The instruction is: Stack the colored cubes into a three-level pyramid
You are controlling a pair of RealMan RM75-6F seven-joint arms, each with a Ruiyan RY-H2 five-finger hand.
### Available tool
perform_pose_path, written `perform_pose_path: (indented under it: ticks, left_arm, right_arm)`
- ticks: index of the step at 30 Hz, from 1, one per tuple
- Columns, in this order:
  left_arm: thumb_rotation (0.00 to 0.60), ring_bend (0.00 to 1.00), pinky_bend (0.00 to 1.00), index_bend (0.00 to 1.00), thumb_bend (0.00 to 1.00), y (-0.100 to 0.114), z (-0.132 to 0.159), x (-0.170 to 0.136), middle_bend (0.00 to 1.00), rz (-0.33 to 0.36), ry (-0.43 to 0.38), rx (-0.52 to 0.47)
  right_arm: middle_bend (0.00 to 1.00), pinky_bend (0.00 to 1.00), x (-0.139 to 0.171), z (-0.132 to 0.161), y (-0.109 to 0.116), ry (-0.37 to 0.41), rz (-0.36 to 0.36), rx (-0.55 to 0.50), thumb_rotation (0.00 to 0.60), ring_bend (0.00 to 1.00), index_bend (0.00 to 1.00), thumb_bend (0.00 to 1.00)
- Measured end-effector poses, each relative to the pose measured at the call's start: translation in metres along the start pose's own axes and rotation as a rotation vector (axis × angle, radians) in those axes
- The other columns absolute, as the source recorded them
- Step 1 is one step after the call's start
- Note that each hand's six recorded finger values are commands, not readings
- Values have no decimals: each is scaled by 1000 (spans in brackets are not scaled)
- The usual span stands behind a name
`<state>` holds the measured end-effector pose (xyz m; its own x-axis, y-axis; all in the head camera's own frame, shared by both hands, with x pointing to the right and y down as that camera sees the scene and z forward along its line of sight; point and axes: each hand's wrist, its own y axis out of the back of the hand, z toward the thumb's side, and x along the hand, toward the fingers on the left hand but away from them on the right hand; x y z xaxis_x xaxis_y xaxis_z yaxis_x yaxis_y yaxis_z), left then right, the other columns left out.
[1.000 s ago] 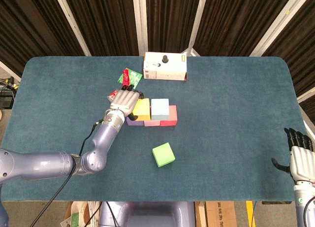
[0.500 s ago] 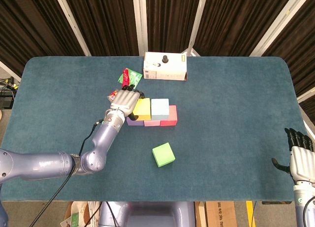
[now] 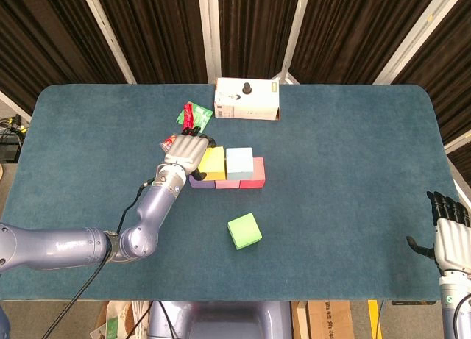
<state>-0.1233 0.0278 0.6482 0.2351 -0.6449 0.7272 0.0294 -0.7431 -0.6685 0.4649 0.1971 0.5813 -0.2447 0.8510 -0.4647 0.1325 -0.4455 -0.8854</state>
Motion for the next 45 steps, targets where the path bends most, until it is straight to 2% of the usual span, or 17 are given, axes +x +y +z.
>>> perform_pose_path:
  ticks: [18, 24, 36, 45]
  left_arm:
    - [600, 0, 0, 243, 356, -1, 1, 1, 165, 0, -3, 4]
    - [600, 0, 0, 221, 356, -2, 1, 1, 152, -2, -4, 8]
    - [600, 0, 0, 197, 356, -5, 3, 1, 144, -13, -10, 14]
    - [600, 0, 0, 119, 356, -5, 5, -2, 88, -19, -20, 20]
  right_arm:
    - [82, 0, 0, 0, -1, -7, 7, -1, 600, 0, 74, 241]
    - [83, 0, -1, 2, 2, 13, -14, -10, 600, 0, 74, 242]
    - [82, 0, 0, -1, 1, -6, -6, -10, 600, 0, 74, 241]
    - [83, 0, -1, -2, 2, -12, -7, -11, 600, 0, 74, 241]
